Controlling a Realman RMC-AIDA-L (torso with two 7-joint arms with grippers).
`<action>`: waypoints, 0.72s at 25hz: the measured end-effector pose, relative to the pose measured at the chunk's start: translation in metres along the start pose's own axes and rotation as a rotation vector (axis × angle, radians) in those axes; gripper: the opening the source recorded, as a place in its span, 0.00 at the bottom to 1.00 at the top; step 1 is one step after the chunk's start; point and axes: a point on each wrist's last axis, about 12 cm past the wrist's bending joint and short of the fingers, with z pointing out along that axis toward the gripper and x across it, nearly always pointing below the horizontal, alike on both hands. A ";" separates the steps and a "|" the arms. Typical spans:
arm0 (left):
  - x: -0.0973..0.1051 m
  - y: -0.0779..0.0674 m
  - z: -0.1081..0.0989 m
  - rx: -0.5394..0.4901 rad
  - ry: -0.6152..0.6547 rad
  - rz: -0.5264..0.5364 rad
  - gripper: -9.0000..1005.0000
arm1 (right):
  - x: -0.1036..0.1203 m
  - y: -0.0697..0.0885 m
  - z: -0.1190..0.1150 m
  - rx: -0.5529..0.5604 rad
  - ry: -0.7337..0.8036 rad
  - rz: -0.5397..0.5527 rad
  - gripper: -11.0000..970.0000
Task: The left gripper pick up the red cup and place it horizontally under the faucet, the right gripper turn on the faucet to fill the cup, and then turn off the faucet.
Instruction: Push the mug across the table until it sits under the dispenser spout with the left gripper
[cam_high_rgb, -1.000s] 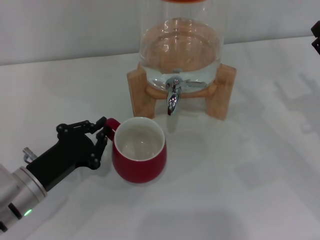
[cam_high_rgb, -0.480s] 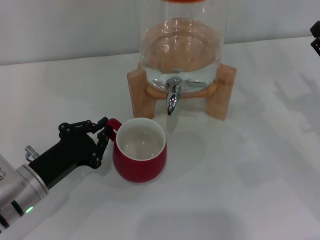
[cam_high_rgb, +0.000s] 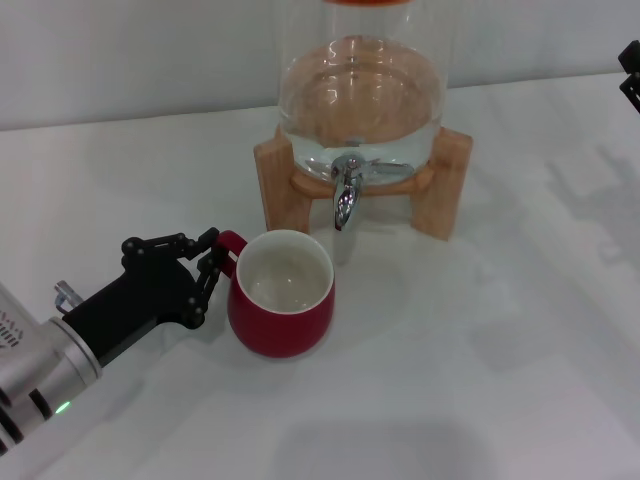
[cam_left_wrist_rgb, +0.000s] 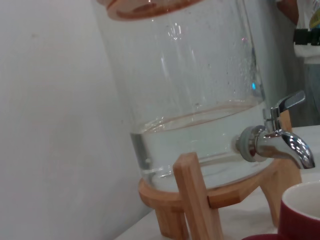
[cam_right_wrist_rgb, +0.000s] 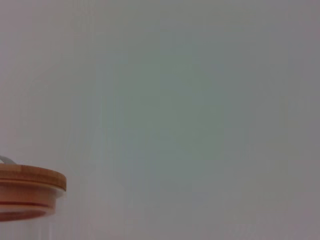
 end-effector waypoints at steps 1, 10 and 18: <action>0.000 0.000 0.001 0.000 0.003 0.002 0.11 | 0.000 0.000 0.000 -0.001 -0.001 0.000 0.85; 0.001 0.002 0.001 -0.002 0.012 0.028 0.11 | 0.000 -0.001 0.001 0.005 -0.002 0.000 0.85; 0.003 0.004 0.003 0.014 0.047 0.056 0.11 | 0.000 -0.001 0.001 0.008 -0.003 0.000 0.85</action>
